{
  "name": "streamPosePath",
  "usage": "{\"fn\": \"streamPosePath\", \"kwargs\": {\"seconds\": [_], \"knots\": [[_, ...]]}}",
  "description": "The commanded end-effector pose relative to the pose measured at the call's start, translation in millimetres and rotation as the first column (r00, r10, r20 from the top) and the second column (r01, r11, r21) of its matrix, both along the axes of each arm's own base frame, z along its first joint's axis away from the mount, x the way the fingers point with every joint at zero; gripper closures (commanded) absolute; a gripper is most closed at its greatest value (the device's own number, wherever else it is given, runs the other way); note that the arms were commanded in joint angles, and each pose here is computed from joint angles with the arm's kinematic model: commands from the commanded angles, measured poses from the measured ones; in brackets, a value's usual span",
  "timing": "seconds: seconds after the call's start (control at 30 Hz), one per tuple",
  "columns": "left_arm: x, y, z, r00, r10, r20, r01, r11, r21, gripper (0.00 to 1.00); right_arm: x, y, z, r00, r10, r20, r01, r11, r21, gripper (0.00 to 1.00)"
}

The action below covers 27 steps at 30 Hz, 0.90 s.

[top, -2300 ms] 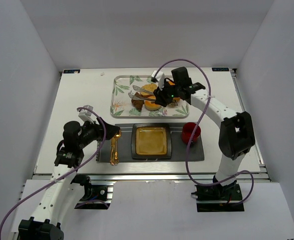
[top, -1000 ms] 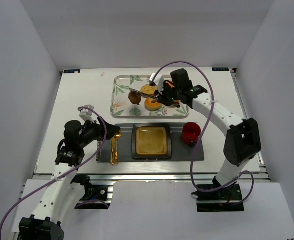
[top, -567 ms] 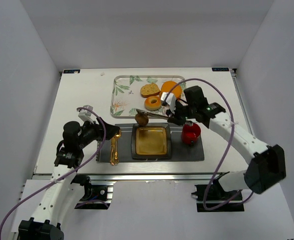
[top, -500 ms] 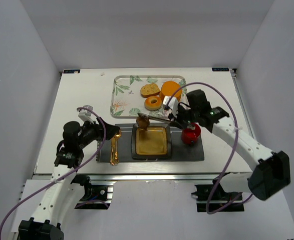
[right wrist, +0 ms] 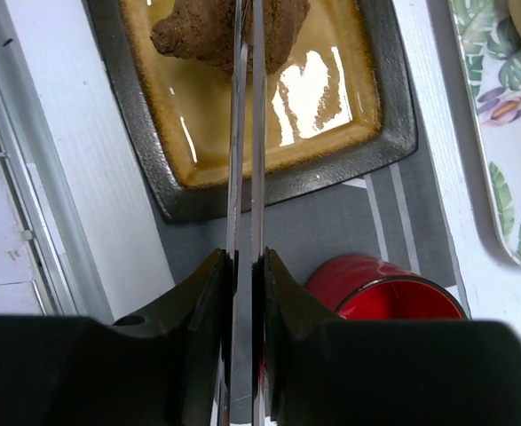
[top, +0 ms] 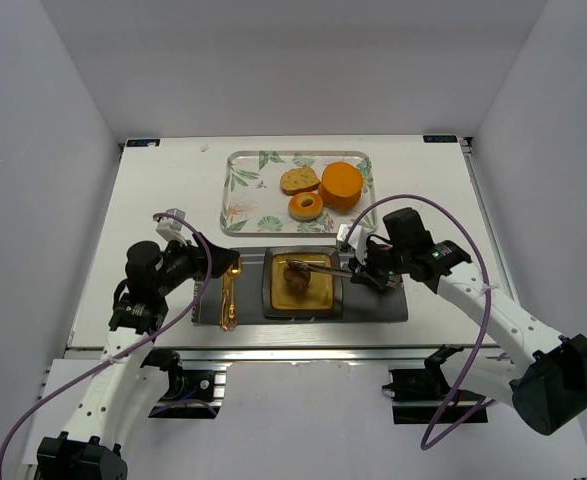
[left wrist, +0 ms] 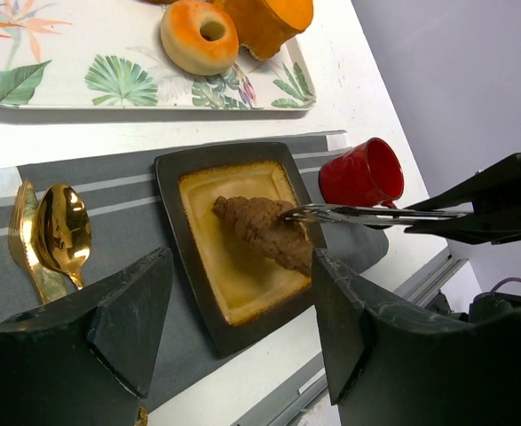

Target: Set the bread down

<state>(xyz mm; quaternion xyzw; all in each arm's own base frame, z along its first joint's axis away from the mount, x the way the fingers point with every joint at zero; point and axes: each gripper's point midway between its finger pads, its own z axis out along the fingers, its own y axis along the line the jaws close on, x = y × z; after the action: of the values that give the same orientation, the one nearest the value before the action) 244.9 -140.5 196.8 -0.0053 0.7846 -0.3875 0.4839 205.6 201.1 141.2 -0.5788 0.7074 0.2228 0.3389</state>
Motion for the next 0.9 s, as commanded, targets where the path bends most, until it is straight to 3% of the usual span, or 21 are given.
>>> {"fn": "streamPosePath", "kwargs": {"seconds": [0.0, 0.13, 0.27, 0.73, 0.87], "knots": [[-1.6, -2.5, 8.6, 1.0, -0.013, 0.027, 0.013, 1.0, -0.01, 0.27, -4.4, 8.8, 4.9, 0.999, 0.05, 0.01, -0.05, 0.998, 0.031, 0.73], [-5.9, -0.3, 9.8, 1.0, -0.003, 0.031, 0.003, 1.0, -0.007, 0.27, -9.7, 10.5, 6.6, 0.997, 0.073, 0.003, -0.073, 0.997, 0.036, 0.59], [-8.7, 1.7, 8.5, 1.0, 0.008, 0.03, -0.007, 1.0, -0.006, 0.27, -13.2, 11.9, 14.3, 0.997, 0.08, 0.006, -0.08, 0.995, 0.056, 0.54], [-8.2, 0.2, 12.3, 0.999, -0.001, 0.039, 0.002, 1.0, -0.009, 0.27, -9.5, 20.8, 67.9, 0.994, 0.042, 0.097, -0.058, 0.983, 0.175, 0.57], [-8.0, -0.1, 13.3, 0.999, -0.003, 0.044, 0.003, 1.0, -0.01, 0.27, 15.8, 11.0, 77.2, 0.991, -0.098, 0.088, 0.078, 0.974, 0.212, 0.6]]}}
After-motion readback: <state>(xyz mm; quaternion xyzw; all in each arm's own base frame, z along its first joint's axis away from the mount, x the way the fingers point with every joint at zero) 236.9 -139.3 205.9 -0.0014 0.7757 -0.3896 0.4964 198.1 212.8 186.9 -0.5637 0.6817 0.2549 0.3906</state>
